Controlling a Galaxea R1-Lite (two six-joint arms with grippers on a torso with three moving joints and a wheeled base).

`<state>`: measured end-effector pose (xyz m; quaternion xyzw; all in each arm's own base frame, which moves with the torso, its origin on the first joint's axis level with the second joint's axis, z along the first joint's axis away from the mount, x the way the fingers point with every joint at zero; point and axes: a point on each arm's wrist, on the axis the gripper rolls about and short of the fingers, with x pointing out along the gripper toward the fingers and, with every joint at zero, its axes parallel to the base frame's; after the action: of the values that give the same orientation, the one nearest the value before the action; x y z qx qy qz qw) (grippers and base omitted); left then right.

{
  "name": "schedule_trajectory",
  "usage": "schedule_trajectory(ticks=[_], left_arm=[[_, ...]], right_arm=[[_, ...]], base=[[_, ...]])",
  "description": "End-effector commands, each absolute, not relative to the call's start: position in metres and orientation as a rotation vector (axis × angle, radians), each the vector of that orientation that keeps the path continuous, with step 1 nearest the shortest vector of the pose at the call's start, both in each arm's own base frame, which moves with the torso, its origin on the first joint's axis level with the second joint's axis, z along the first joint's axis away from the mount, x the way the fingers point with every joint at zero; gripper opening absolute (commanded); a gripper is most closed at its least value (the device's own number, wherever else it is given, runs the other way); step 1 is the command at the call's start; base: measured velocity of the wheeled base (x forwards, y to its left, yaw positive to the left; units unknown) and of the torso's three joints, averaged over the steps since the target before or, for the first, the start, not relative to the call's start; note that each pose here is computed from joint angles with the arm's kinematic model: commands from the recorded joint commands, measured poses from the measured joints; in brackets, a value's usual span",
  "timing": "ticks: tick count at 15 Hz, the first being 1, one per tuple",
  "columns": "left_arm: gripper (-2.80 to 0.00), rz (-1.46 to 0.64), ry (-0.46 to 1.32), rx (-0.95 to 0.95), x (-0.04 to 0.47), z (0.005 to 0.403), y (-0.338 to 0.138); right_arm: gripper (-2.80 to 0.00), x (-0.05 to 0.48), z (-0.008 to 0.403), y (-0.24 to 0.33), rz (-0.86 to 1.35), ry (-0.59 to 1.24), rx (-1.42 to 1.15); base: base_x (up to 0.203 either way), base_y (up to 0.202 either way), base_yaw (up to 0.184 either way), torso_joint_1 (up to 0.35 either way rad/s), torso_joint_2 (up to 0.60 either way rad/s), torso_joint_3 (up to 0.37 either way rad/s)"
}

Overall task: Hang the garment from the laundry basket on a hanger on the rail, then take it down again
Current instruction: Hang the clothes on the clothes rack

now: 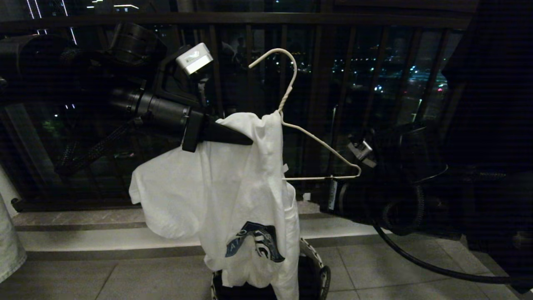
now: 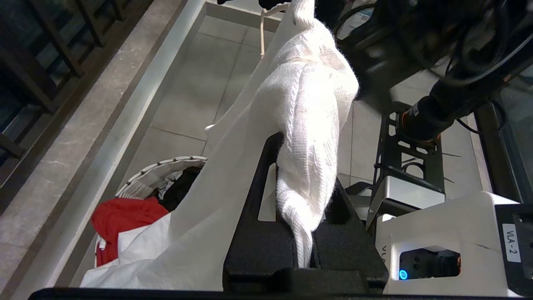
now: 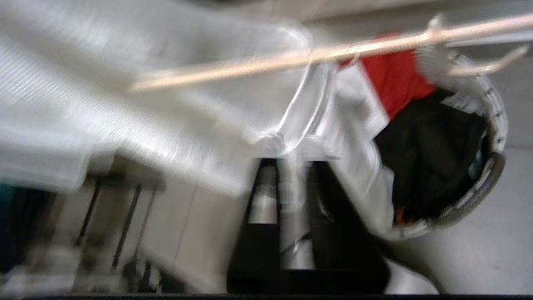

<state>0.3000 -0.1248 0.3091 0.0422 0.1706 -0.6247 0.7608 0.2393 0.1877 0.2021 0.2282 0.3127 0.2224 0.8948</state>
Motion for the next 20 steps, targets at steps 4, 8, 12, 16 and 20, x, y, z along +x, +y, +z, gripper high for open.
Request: schedule_trajectory(ticks=[4, 8, 12, 16, 20], left_arm=[[-2.80, -1.353, 0.365, 0.089, 0.302, 0.309, -0.121], [-2.80, -1.353, 0.363, 0.090, 0.302, 0.309, -0.120], [-2.80, -1.353, 0.365, 0.089, 0.302, 0.309, -0.121], [-2.80, -1.353, 0.363, 0.089, 0.301, 0.310, -0.120], [-2.80, -1.351, 0.361, 0.088, 0.301, 0.311, -0.119]], right_arm=[[0.00, 0.256, 0.181, 0.203, 0.319, 0.632, 0.436], [0.00, 0.260, 0.180, 0.206, 0.293, 0.602, 0.436], [0.00, 0.263, 0.179, 0.209, 0.293, 0.601, 0.435], [0.00, 0.269, 0.167, 0.213, 0.252, 0.613, 0.412], [0.00, 0.273, 0.158, 0.215, 0.233, 0.631, 0.395]], base=[[0.000, 0.000, 0.000, 0.000, 0.00, 0.000], [0.000, 0.000, 0.000, 0.000, 0.00, 0.000], [0.000, 0.000, 0.000, 0.000, 0.00, 0.000], [0.000, 0.000, 0.000, 0.000, 0.00, 0.000], [0.000, 0.000, 0.000, 0.000, 0.00, 0.000]])
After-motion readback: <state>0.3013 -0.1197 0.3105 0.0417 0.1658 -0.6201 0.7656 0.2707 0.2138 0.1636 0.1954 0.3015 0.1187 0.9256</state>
